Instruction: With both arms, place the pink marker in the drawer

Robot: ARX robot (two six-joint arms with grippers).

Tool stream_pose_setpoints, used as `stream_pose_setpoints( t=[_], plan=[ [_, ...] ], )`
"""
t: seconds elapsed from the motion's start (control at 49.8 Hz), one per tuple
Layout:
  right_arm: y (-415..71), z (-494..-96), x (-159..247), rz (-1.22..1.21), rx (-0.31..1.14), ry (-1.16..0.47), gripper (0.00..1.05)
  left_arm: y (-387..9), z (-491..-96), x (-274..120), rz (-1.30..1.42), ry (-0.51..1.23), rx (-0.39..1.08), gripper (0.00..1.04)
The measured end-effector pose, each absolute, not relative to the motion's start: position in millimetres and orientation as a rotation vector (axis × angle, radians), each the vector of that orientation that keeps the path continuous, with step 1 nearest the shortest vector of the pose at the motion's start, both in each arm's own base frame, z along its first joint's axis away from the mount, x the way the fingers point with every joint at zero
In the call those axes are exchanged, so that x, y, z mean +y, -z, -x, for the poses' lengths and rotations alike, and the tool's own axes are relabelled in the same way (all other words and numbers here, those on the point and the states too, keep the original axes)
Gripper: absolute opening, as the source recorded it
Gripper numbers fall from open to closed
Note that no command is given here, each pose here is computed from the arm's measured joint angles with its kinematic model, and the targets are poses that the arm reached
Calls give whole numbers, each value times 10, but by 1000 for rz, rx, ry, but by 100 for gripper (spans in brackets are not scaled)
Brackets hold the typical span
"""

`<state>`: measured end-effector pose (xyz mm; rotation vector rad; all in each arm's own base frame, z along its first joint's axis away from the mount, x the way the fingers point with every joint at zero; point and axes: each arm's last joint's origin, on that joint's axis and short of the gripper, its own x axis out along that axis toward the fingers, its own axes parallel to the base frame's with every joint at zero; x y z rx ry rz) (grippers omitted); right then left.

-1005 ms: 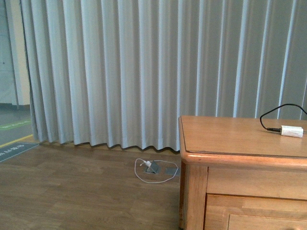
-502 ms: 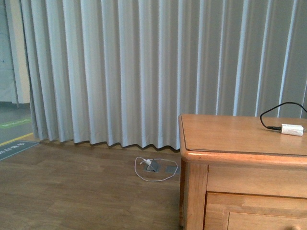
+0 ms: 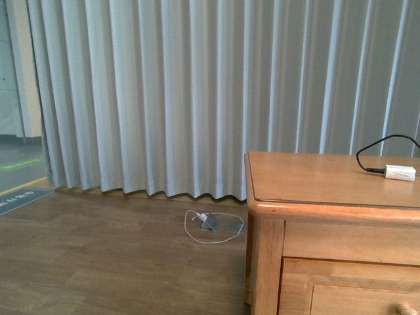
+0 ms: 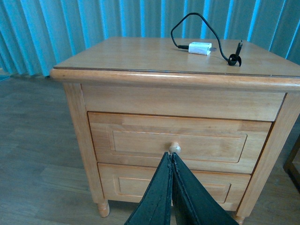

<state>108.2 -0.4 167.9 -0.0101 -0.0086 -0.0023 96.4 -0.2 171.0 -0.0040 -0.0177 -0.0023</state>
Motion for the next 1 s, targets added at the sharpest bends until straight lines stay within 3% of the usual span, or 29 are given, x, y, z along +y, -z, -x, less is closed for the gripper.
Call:
stream_pose_setpoints(
  t=[0.402,0.884,0.924,1.005],
  plan=[
    [-1651,-977,-3,11,-2,2,2,-1710,-964,-2,4,2,-18,99],
    [-1651,-977,-3,10,-2,2,85,-1710,-964,-2,4,2,-18,99],
    [-1651,-977,-3,10,-2,2,95,-1710,-964,-2,4,2,-18,99],
    [-1652,-976,-3,10,-2,2,96,-1710,-964,-2,4,2,-18,99]
  ],
)
